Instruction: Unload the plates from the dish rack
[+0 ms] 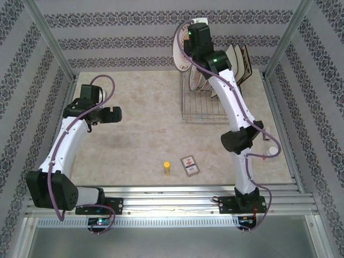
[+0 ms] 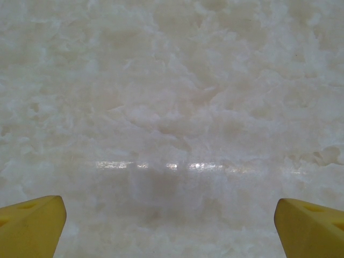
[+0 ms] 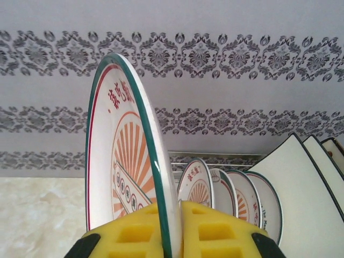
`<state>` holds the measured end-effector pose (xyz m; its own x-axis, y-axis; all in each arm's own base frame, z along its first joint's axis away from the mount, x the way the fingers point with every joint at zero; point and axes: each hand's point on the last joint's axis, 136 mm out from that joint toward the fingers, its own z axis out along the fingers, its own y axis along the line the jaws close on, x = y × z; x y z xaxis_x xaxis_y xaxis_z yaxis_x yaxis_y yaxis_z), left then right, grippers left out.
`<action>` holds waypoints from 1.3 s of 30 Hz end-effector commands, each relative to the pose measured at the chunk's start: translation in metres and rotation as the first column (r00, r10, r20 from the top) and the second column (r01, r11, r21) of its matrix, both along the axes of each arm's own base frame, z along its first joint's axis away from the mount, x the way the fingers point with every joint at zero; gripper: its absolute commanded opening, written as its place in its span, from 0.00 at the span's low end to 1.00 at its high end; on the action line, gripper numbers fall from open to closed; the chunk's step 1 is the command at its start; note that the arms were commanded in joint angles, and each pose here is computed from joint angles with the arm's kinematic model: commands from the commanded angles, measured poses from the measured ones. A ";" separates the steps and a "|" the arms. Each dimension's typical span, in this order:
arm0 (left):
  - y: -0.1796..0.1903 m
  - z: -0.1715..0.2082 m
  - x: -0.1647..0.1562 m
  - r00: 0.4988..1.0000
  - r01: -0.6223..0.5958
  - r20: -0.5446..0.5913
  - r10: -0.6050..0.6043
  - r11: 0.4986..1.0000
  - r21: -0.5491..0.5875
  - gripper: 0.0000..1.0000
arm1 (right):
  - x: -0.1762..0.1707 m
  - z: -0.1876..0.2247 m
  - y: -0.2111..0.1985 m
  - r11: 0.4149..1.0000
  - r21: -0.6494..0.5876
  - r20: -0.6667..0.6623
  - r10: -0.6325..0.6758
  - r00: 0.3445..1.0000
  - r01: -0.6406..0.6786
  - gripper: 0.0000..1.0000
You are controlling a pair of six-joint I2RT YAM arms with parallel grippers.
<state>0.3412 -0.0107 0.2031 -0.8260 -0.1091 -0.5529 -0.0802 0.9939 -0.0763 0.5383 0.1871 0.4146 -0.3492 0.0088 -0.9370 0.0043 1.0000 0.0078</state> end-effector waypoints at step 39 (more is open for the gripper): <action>-0.122 0.069 0.086 0.888 0.431 0.421 -0.183 0.648 -0.627 0.95 | -0.063 -0.146 0.102 0.240 0.869 0.121 0.745 0.656 -0.433 0.00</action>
<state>0.4138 -0.1255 0.2433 -0.7452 -0.2724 -0.6087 0.2933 0.6859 -0.6660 0.4804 0.2756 0.2333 -0.8384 0.3506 -0.4174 -0.3223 0.2986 0.8983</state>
